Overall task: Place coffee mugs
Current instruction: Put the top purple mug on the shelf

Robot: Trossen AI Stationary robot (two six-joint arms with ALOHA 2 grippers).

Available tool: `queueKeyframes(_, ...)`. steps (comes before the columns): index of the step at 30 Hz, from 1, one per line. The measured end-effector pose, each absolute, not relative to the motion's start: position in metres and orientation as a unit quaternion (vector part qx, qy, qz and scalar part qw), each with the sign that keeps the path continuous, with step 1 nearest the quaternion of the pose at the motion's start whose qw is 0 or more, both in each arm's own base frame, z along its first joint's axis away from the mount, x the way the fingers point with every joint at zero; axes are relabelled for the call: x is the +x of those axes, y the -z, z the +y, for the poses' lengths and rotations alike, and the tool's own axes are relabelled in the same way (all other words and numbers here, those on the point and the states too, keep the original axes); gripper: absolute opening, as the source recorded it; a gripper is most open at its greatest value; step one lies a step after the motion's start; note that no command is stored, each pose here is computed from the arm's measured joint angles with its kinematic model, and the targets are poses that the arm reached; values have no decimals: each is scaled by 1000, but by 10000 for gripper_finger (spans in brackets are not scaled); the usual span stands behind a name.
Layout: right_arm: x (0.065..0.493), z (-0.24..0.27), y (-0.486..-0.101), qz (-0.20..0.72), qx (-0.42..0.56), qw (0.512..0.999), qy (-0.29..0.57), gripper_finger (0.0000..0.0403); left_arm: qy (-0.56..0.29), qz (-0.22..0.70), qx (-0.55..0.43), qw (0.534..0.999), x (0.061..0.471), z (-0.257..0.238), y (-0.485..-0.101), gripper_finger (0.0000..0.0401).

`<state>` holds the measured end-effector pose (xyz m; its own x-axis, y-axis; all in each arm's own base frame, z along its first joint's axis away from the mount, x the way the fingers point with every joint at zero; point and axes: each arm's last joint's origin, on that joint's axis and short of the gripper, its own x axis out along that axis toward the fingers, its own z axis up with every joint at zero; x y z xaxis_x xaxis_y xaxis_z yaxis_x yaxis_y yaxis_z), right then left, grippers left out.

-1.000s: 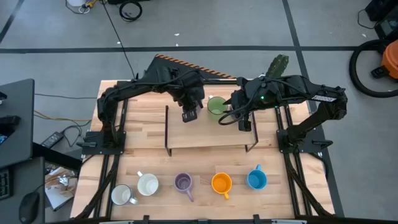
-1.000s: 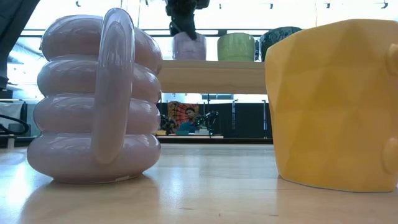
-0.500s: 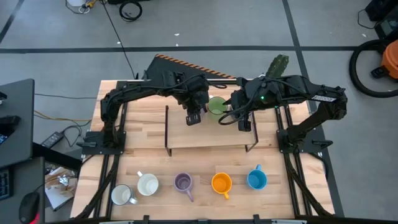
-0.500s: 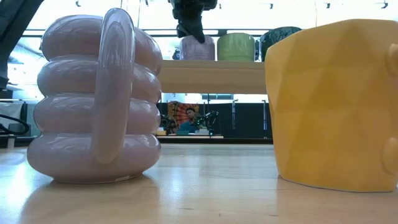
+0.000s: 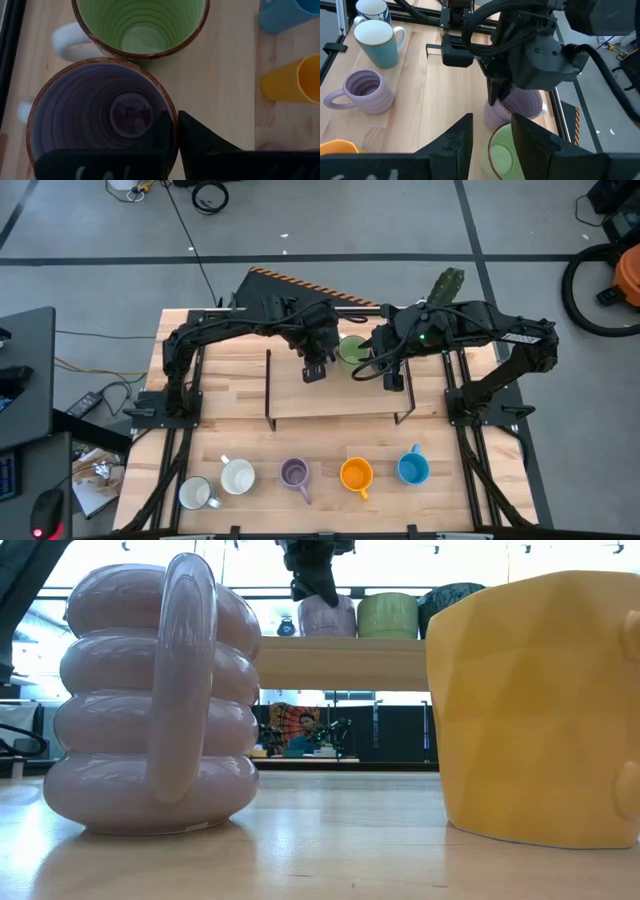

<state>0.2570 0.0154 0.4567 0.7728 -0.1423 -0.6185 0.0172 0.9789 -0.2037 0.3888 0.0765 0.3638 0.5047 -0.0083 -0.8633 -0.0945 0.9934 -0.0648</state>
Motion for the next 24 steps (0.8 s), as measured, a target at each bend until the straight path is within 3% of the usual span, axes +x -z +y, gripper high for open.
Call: queueKeyframes(24,257,15,-457,334,-91,937,43,140,-24,517,-27,855,387,70,-361,34)
